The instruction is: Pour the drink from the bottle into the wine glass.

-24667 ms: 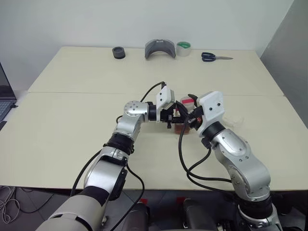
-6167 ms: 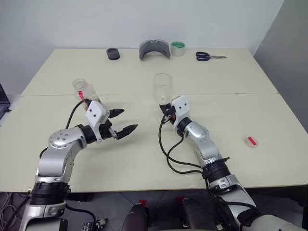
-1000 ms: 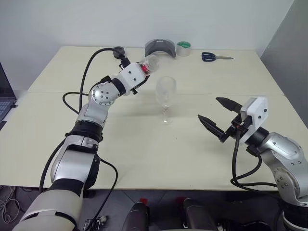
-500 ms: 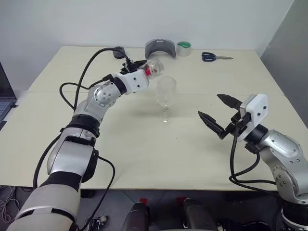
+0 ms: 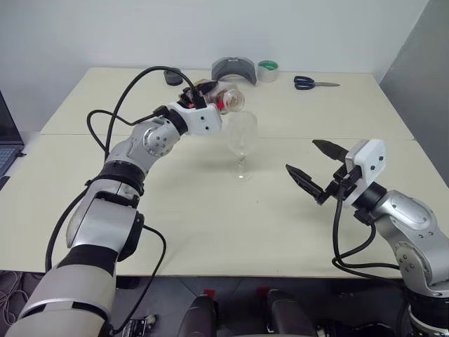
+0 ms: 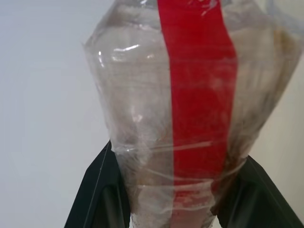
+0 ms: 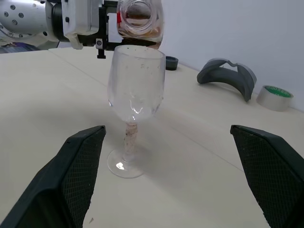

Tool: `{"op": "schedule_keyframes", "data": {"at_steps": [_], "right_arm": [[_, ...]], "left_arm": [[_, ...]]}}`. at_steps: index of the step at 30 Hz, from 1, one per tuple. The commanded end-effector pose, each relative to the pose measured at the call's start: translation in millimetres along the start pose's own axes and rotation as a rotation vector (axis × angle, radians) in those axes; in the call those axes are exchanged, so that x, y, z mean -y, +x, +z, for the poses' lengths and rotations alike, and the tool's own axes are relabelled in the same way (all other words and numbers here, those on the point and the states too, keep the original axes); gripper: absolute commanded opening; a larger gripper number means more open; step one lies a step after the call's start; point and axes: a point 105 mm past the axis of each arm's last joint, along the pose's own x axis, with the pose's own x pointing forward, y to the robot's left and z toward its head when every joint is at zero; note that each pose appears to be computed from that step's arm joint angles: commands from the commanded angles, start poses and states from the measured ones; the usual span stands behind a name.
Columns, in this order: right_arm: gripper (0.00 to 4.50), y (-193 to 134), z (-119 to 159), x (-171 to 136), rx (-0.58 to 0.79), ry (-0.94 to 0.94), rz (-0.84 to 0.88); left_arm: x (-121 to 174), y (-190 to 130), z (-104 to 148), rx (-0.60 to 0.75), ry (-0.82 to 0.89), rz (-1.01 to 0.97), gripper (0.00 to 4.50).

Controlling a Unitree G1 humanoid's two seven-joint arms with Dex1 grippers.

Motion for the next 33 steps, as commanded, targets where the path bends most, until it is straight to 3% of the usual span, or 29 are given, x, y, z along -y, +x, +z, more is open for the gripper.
{"op": "schedule_keyframes", "data": {"at_steps": [1,33], "right_arm": [[4.5,-1,8,-5,0.039,-0.008,0.024],[4.5,2,16,-17,0.063,0.03,0.097]], "left_arm": [[-30,4,9,0.039,0.061,0.083,1.76],[-44,2,6,0.037,0.22,0.13,1.76]]}}
